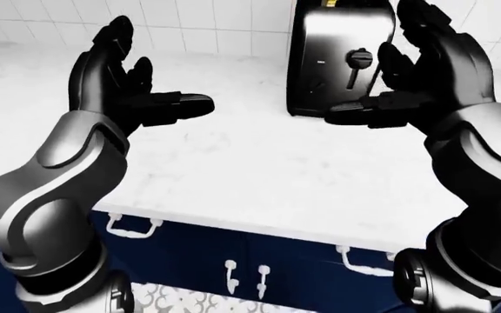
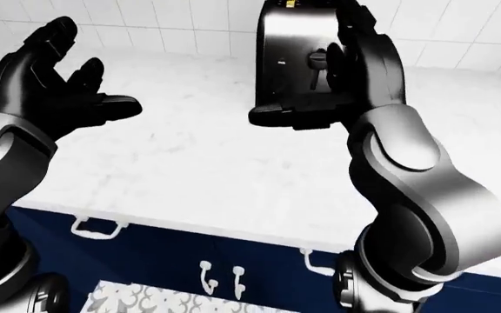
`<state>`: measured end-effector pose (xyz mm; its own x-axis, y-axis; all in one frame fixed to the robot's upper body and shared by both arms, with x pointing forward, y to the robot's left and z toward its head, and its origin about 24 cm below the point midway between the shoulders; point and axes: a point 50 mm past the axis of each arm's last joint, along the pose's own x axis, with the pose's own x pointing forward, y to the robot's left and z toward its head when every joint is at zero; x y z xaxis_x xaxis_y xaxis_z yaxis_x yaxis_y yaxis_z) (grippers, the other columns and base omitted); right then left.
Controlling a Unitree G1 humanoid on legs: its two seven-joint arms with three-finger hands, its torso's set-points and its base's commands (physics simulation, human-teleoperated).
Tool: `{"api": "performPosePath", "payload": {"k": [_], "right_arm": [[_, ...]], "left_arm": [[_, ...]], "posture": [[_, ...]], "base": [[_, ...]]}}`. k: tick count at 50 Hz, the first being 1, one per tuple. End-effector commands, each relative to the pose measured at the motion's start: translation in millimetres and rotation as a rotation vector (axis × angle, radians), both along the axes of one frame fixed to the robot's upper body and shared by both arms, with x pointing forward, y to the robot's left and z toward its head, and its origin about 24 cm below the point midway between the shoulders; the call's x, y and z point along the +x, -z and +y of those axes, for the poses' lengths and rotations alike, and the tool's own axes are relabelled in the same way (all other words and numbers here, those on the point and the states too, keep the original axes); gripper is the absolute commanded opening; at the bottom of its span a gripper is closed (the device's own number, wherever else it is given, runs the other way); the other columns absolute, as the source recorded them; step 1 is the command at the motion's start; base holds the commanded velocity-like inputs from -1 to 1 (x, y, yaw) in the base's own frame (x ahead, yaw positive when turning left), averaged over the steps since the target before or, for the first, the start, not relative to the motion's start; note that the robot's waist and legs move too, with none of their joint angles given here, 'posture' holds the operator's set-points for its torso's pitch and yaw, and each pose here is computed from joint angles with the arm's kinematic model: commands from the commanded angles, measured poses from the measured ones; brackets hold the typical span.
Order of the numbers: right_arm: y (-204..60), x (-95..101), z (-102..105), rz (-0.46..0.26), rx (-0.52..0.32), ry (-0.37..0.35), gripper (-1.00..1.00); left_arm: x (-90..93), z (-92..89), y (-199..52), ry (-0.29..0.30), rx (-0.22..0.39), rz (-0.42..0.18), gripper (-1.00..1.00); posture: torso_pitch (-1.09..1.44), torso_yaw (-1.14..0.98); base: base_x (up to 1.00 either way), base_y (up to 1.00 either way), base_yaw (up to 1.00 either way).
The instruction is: Push down the lever of the toaster to turn it on.
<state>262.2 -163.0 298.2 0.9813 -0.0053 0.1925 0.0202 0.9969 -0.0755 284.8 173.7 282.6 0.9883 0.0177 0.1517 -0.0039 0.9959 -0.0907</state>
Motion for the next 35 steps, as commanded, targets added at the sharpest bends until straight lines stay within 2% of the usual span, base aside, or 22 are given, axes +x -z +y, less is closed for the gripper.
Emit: {"api": "performPosePath", "payload": {"k": [1,35], "right_arm": [[-10.2,-2.9,0.6,-0.061,0.000,0.000,1.00],[-10.6,-4.0,2.7,-0.060,-0.005,-0.006,1.00]], "left_arm": [[-4.8,2.5,-15.5,-0.010,-0.009,-0.087,1.00],[-3.3,-0.4,-11.2,-0.001,-0.021,-0.076,1.00]], "posture": [[0.00,0.00],[0.00,0.00]], "base": [[0.00,0.00,0.00],[0.00,0.00,0.00]]}}
